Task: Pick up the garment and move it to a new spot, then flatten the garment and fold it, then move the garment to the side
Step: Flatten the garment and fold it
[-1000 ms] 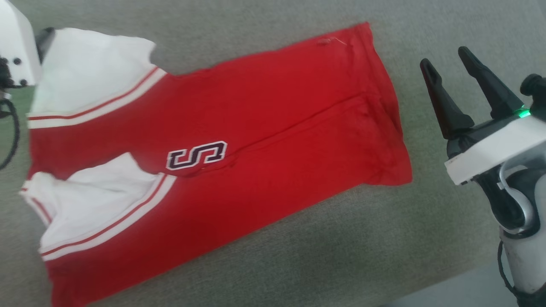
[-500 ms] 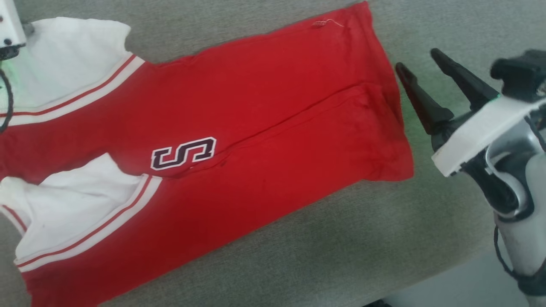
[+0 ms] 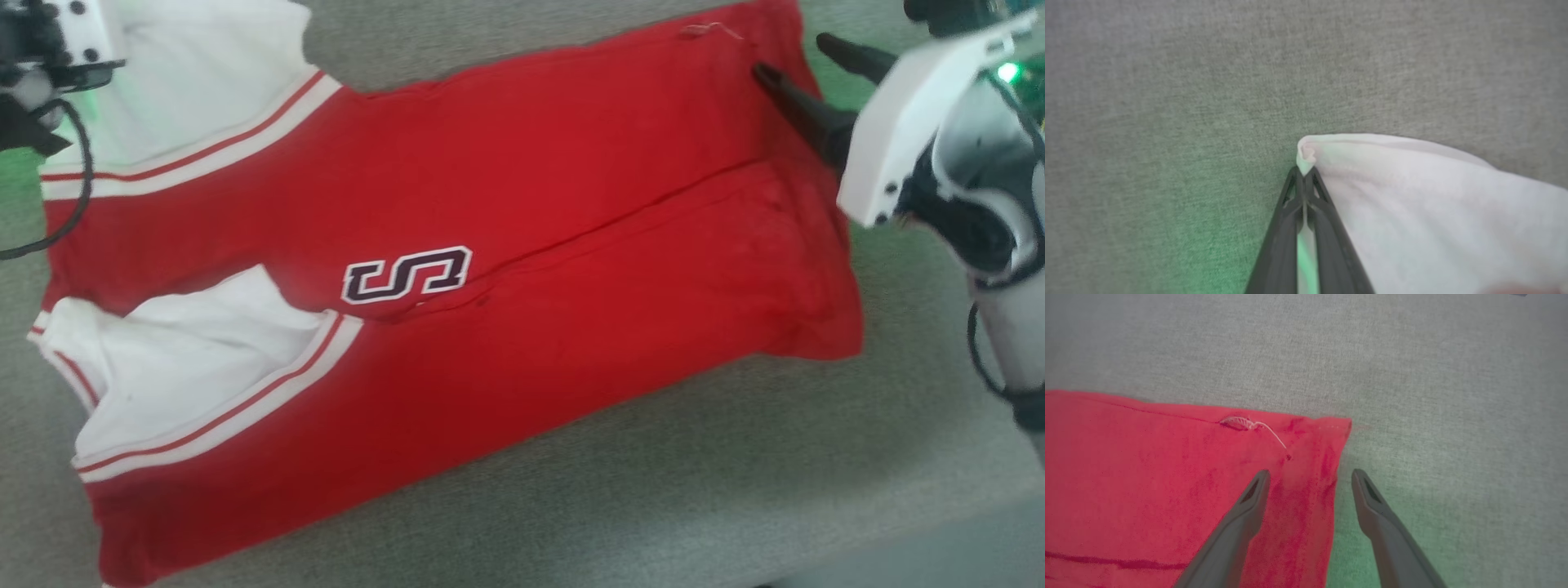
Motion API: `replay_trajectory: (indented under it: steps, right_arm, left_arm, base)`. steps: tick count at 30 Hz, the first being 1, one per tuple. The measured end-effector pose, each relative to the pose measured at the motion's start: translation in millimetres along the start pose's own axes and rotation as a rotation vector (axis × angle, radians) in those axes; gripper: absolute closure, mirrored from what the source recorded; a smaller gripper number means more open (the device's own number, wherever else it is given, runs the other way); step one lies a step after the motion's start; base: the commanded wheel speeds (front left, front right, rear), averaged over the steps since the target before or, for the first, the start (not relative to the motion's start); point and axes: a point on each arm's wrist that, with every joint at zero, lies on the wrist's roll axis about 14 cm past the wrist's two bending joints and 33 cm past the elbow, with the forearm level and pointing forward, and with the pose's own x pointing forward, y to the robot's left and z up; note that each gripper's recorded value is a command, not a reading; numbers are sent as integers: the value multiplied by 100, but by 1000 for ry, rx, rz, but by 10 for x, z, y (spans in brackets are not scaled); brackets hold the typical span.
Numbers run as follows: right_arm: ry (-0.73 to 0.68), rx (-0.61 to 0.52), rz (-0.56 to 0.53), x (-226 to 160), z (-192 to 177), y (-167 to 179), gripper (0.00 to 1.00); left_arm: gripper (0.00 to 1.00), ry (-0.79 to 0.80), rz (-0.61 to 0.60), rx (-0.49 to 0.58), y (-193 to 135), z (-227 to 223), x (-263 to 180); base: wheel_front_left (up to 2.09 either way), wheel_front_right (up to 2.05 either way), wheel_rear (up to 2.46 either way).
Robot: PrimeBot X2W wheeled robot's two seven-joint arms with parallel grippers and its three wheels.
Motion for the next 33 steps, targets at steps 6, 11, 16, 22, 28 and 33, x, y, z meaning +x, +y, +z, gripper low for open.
replay_trajectory:
  steps: [6, 11, 16, 22, 28, 33]
  right_arm:
    - [155, -35, 2, 253, -39, -4, 0]
    - [305, -41, 7, 378, -144, 18, 5]
    - [364, -40, 11, 430, -145, 28, 100]
    - [325, -69, 13, 352, -28, 49, 100]
    - [263, -102, 18, 191, 128, 59, 100]
    - [205, -121, 42, 54, 256, 129, 100]
  left_arm:
    - [100, -24, -14, 11, -15, 27, 15]
    - [100, -40, -21, 14, -24, 53, 35]
    - [100, -86, -37, 10, -63, 108, 22]
    - [100, -120, -51, 36, -82, 135, -164]
    - [100, -168, -59, 69, -88, 169, -501]
    - [100, -239, -56, 102, -53, 215, -870]
  base:
    - [0, 0, 0]
    - [0, 0, 0]
    - [0, 0, 0]
    - [0, 0, 0]
    - [0, 0, 0]
    - [0, 0, 0]
